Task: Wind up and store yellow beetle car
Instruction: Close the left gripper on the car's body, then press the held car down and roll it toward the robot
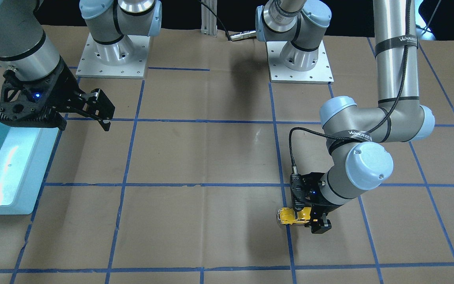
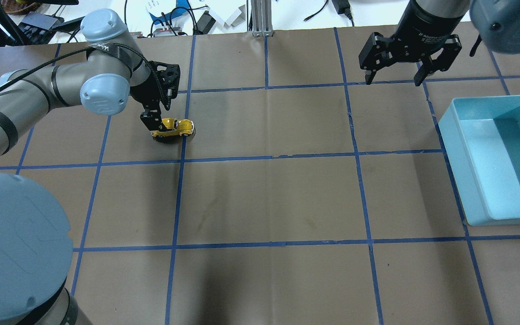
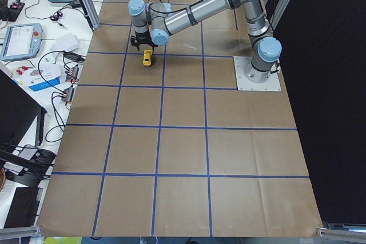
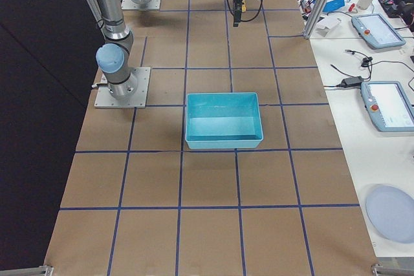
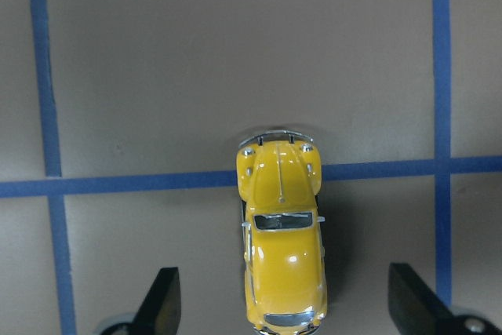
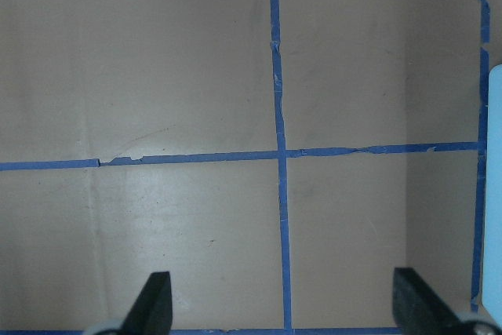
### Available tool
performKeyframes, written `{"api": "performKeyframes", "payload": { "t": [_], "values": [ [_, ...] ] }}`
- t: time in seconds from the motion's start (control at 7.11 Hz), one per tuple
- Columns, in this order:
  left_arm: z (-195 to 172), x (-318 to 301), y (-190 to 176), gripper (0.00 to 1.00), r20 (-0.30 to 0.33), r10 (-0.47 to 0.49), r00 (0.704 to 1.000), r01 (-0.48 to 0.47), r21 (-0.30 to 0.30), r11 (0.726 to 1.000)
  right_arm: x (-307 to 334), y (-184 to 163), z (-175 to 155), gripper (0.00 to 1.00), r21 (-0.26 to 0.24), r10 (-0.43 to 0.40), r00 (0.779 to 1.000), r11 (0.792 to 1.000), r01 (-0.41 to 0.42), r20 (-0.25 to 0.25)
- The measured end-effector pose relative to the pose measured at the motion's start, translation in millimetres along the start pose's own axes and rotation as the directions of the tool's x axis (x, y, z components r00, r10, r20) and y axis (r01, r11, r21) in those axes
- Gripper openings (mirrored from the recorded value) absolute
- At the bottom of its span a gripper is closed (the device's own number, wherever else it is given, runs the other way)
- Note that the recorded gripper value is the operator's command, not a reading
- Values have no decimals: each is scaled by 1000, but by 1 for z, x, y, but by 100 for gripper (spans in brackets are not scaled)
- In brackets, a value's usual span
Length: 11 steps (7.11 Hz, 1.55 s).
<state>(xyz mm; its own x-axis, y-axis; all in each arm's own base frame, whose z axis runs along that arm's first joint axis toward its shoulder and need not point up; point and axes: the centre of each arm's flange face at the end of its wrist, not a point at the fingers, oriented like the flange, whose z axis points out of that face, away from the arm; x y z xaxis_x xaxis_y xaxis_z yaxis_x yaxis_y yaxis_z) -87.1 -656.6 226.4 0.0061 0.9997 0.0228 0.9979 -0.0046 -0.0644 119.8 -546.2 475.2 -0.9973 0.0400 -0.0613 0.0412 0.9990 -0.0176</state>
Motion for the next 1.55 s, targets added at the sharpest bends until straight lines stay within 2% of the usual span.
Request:
{"api": "performKeyframes", "payload": {
  "t": [0.28, 0.7, 1.27, 1.55],
  "values": [
    [9, 1, 1, 90, -16, -23, 1000, 23, 7, 1000, 0, 0, 0, 100, 0, 0, 1000, 1000, 0, 0],
    [18, -1, -2, 87, -16, -44, 999, 45, 57, 997, 0, 1, 2, 100, -4, 1, 1000, 1000, -1, 0],
    [28, -6, -2, 85, -3, -47, 999, 47, 60, 997, 0, 1, 4, 100, -10, 1, 1000, 1000, -1, 1],
    [33, -7, 0, 77, 1, -50, 999, 50, 57, 997, -1, 1, 4, 100, -9, 1, 1000, 1000, -1, 2]
  ]
}}
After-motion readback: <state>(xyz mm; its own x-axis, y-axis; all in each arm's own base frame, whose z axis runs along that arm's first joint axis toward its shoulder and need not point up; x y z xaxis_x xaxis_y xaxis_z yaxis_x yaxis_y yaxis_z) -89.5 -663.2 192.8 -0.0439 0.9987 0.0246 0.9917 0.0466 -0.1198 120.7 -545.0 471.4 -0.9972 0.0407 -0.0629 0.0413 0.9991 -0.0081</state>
